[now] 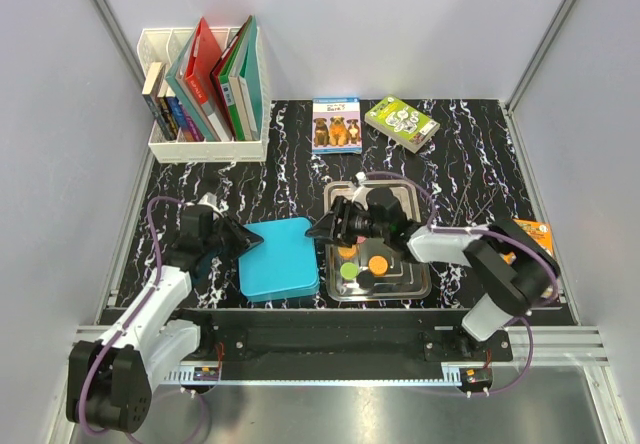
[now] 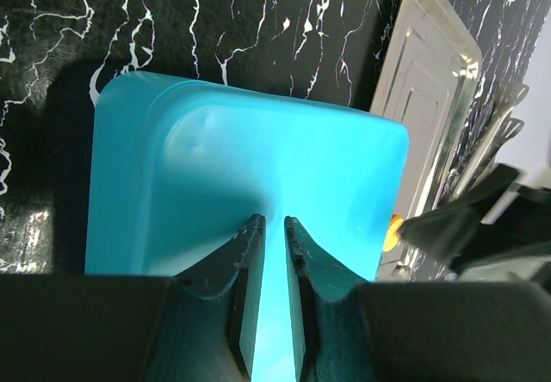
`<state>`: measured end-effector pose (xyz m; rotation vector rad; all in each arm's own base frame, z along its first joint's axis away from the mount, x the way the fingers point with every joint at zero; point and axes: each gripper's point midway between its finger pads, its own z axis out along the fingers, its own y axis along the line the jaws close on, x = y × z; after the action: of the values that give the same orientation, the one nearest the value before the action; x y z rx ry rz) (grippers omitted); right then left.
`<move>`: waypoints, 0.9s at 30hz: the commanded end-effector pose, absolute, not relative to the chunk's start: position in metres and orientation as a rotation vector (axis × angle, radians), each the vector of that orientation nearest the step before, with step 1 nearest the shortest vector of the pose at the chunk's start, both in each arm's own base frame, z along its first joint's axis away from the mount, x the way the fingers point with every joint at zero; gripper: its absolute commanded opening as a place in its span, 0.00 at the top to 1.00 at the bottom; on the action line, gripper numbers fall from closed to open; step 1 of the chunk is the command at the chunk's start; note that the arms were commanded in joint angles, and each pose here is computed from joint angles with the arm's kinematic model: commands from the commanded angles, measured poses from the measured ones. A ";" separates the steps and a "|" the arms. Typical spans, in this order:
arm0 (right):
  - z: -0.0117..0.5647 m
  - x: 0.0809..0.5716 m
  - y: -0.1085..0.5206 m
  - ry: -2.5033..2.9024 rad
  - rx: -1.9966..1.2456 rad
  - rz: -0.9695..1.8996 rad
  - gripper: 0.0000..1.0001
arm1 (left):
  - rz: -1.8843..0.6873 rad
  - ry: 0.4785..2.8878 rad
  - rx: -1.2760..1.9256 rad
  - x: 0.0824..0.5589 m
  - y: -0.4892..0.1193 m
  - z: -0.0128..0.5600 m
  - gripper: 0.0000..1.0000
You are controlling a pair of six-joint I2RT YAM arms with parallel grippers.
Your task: Pack the cookies
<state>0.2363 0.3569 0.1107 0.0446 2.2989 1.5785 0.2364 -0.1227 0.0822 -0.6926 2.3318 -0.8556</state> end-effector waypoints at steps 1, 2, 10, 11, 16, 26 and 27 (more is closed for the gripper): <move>0.118 0.256 0.330 2.328 -0.019 1.233 0.34 | -0.824 2.357 -0.707 0.233 -0.120 0.071 0.78; 0.120 0.258 0.326 2.322 -0.039 1.191 0.33 | -0.824 2.355 -0.708 0.233 -0.120 0.072 0.78; 0.136 0.253 0.324 2.295 -0.129 1.178 0.69 | -0.837 2.323 -0.696 0.239 -0.121 0.082 0.76; 0.133 0.249 0.328 2.304 -0.145 1.186 0.72 | -0.840 2.320 -0.693 0.240 -0.121 0.083 0.76; 0.136 0.240 0.341 2.292 -0.201 1.242 0.76 | -0.852 2.301 -0.663 0.245 -0.123 0.094 0.70; 0.150 0.246 0.336 2.246 -0.182 1.200 0.62 | -0.881 2.177 -0.579 0.258 -0.124 0.148 0.61; 0.152 0.247 0.335 2.239 -0.182 1.195 0.61 | -0.885 2.160 -0.565 0.260 -0.125 0.157 0.61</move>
<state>0.2374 0.3315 0.1204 -0.1527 2.3433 1.1986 0.2439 -0.1235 0.1111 -0.6500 2.2771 -0.8648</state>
